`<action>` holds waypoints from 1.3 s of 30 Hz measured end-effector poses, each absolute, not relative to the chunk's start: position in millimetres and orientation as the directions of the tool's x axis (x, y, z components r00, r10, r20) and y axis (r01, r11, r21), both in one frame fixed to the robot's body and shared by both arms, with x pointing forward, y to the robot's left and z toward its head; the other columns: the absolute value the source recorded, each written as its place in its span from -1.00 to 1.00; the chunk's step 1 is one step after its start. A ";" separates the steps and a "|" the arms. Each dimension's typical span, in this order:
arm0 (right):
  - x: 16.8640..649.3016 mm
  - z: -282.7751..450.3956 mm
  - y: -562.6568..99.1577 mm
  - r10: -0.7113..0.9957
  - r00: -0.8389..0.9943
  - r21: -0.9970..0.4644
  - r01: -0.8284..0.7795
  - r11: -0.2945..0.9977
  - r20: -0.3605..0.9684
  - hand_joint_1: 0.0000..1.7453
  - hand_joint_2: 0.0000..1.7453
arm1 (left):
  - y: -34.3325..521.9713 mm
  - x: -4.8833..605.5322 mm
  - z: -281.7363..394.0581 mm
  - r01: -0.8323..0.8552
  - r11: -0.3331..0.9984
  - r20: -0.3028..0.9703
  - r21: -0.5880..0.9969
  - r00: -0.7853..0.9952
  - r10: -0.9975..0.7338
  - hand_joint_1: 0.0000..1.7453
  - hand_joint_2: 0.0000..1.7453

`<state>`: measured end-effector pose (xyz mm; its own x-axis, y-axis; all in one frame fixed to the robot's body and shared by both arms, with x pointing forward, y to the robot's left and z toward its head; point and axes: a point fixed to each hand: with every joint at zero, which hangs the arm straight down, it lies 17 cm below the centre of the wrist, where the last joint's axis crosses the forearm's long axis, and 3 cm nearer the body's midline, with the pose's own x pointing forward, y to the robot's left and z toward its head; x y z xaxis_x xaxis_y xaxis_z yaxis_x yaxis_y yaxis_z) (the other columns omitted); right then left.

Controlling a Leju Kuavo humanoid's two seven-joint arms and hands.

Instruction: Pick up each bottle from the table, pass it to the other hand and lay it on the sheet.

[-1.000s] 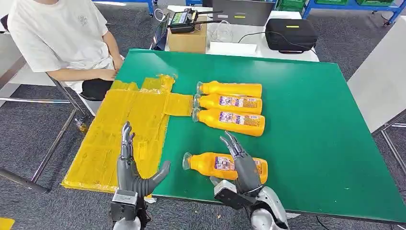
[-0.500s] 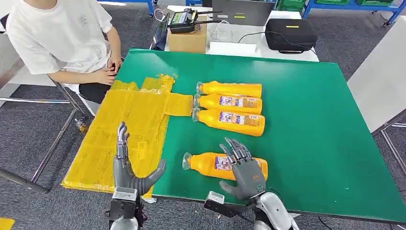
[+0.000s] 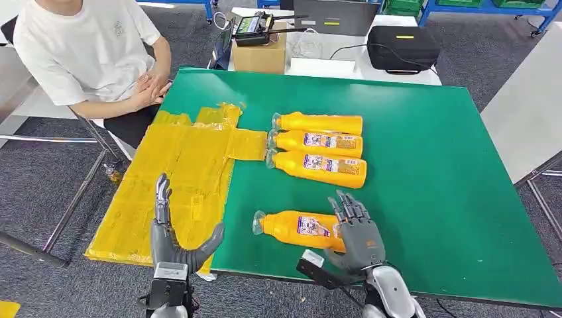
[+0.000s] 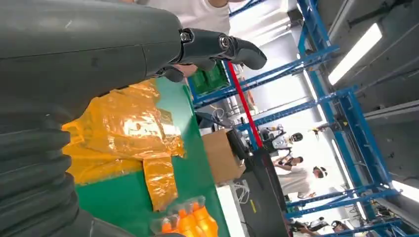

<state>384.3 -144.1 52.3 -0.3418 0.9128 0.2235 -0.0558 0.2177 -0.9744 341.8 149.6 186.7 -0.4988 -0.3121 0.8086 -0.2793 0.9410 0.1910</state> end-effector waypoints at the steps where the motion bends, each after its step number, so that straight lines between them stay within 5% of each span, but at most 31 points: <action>1: 384.9 49.8 -146.7 0.914 -0.333 -0.972 -0.067 0.223 0.233 -1.00 1.00 | 149.4 341.9 186.6 -0.279 0.941 0.809 0.191 -0.498 -0.312 -1.00 1.00; 14: 402.9 24.1 -153.7 0.892 -0.325 -0.947 -0.166 0.275 0.316 -1.00 1.00 | 143.8 346.3 189.1 -0.254 0.948 0.811 0.191 -0.504 -0.299 -1.00 1.00; 27: 447.5 -16.8 -169.2 0.938 -0.266 -0.927 -0.354 0.120 0.224 -1.00 1.00 | 128.4 357.7 187.0 -0.200 0.965 0.836 0.172 -0.488 -0.251 -1.00 1.00; 28: 449.7 -18.3 -170.5 0.940 -0.264 -0.926 -0.360 0.112 0.217 -0.84 1.00 | 128.1 358.2 187.1 -0.199 0.965 0.836 0.173 -0.489 -0.250 -1.00 1.00; 29: 451.7 -19.5 -171.6 0.942 -0.261 -0.924 -0.367 0.106 0.212 0.88 1.00 | 127.4 358.9 187.0 -0.197 0.965 0.836 0.172 -0.489 -0.249 -1.00 1.00; 30: 452.9 -22.6 -173.3 0.944 -0.253 -0.917 -0.385 0.102 0.211 1.00 1.00 | 124.2 359.8 185.9 -0.180 0.969 0.839 0.171 -0.489 -0.239 -1.00 1.00; 39: 455.3 -33.7 -188.8 0.946 -0.248 -0.886 -0.459 0.074 0.208 1.00 1.00 | 106.7 367.7 184.2 -0.129 0.978 0.846 0.166 -0.490 -0.209 -1.00 1.00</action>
<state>455.3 -188.8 -33.7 -0.2485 0.9460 0.2082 -0.4586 0.0744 -0.8855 367.7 106.7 184.2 -0.4899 -0.2088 0.8464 -0.1294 0.9776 0.1663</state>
